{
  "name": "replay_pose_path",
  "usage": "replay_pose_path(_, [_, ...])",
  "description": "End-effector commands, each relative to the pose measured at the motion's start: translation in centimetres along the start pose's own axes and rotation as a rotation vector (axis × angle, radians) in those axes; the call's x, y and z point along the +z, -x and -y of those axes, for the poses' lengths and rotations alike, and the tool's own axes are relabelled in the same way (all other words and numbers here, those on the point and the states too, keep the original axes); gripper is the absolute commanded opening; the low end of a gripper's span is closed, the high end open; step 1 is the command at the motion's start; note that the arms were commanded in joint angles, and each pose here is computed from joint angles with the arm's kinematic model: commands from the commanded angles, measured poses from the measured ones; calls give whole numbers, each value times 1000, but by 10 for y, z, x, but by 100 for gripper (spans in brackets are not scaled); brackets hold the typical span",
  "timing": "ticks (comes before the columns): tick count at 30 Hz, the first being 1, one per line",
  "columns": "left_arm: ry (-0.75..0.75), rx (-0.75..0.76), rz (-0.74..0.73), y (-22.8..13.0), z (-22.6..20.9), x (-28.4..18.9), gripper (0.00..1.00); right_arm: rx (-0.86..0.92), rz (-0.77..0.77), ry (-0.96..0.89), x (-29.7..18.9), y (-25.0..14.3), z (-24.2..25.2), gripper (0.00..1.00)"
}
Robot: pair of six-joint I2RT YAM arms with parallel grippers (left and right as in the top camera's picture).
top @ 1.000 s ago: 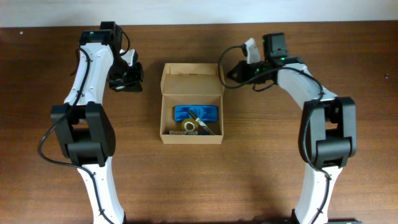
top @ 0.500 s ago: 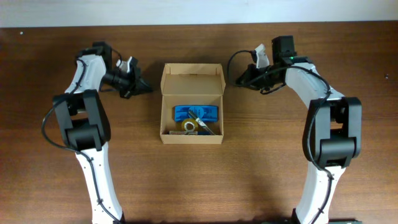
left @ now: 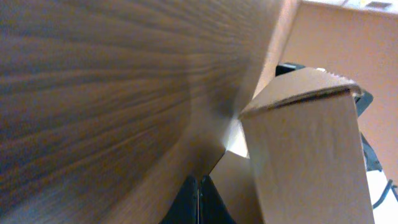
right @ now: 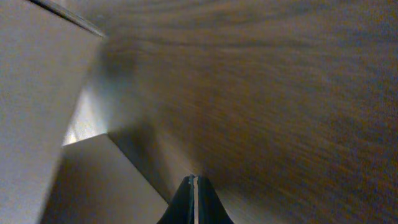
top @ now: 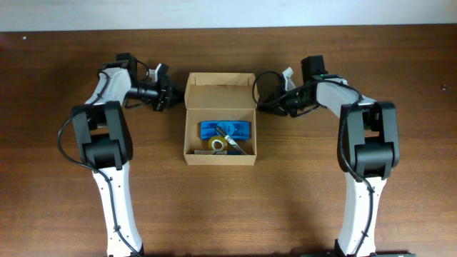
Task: Pack container
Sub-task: 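Fold the box lid forward with both grippers to close it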
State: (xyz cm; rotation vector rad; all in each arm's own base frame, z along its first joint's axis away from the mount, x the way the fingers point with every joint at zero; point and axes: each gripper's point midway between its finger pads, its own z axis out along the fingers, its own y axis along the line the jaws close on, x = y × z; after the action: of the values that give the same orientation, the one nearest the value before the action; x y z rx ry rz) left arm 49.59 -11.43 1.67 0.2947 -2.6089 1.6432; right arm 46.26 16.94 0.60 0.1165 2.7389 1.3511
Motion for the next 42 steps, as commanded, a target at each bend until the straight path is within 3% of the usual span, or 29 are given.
replay_pose_path(1, [-46, -41, -28, -2, -2, 15, 2, -43, -32, 106, 13, -5, -22, 4])
replay_pose_path(15, [-191, 105, 15, 21, 38, 13, 2, -167, 55, 268, 10, 25, -64, 4])
replay_pose_path(20, [-310, 240, 4, 26, 87, 3, 2, -181, 78, 367, 1, 37, -89, 4])
replay_pose_path(26, [-323, 336, 20, 33, 136, -8, 1, -248, 83, 420, -15, 41, -121, 4])
replay_pose_path(34, [-232, 344, 39, 25, 163, -21, 2, -312, 136, 391, -37, 47, -162, 4])
replay_pose_path(42, [-79, 386, -31, -19, 164, -29, 1, -359, 171, 214, -55, 27, -177, 4])
